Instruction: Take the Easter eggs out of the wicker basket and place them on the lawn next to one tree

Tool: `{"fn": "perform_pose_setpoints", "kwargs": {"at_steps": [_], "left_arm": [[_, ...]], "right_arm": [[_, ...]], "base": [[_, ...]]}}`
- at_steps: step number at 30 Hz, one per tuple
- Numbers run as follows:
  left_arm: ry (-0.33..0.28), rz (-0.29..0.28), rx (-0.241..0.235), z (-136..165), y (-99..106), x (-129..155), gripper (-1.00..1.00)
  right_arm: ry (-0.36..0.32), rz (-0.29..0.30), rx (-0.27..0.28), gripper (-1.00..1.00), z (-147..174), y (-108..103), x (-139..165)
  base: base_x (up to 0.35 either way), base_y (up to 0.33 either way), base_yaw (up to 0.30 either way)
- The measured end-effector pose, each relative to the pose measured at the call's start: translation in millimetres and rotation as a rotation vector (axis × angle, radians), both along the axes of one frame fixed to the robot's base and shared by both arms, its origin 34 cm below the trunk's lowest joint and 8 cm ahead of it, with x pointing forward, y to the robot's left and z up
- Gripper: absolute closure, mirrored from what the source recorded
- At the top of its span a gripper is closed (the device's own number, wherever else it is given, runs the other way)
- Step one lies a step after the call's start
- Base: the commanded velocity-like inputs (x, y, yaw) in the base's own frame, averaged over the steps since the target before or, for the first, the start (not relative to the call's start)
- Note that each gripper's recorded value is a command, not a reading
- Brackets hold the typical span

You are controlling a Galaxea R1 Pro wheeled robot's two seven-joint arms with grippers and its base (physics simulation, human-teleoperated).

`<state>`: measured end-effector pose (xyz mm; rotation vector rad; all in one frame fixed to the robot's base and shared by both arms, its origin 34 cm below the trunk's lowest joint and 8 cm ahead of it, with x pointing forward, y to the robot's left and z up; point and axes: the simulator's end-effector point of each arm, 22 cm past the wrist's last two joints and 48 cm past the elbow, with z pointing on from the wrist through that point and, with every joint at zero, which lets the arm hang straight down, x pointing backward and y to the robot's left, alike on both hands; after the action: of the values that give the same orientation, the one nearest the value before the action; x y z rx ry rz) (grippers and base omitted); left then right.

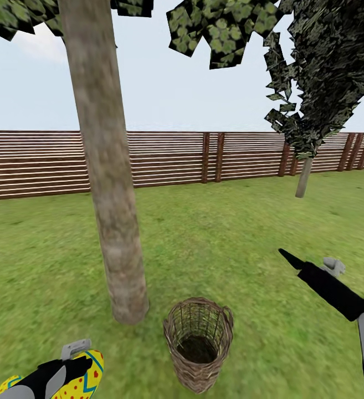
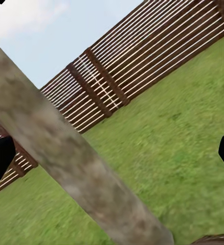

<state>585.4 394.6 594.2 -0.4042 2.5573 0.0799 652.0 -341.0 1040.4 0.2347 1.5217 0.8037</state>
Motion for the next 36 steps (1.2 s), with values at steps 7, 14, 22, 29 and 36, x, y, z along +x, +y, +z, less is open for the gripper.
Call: {"fn": "perform_pose_setpoints", "kwargs": {"at_steps": [7, 14, 22, 29, 36], "left_arm": [[-0.011, 0.0, 0.005, -10, 1, 2, 1.0], [-0.02, -0.001, 0.009, -21, 2, 3, 1.0], [-0.053, -0.002, 0.023, -31, 4, 7, 1.0], [-0.056, -0.002, 0.024, -44, 4, 7, 1.0], [-0.056, -0.002, 0.024, -57, 4, 6, 1.0]], "right_arm": [[0.001, -0.002, 0.006, -1.0, -13, -1, -1], [0.002, -0.002, 0.009, -1.0, -25, 0, -1], [0.003, -0.002, 0.007, -1.0, -39, -1, -3], [0.001, -0.001, 0.008, -1.0, -52, 0, -4], [0.0, 0.0, 0.01, -1.0, -65, 0, -5]], "base": [[0.0, 0.0, 0.0], [0.0, 0.0, 0.0], [0.0, 0.0, 0.0], [0.0, 0.0, 0.0], [0.0, 0.0, 0.0]]}}
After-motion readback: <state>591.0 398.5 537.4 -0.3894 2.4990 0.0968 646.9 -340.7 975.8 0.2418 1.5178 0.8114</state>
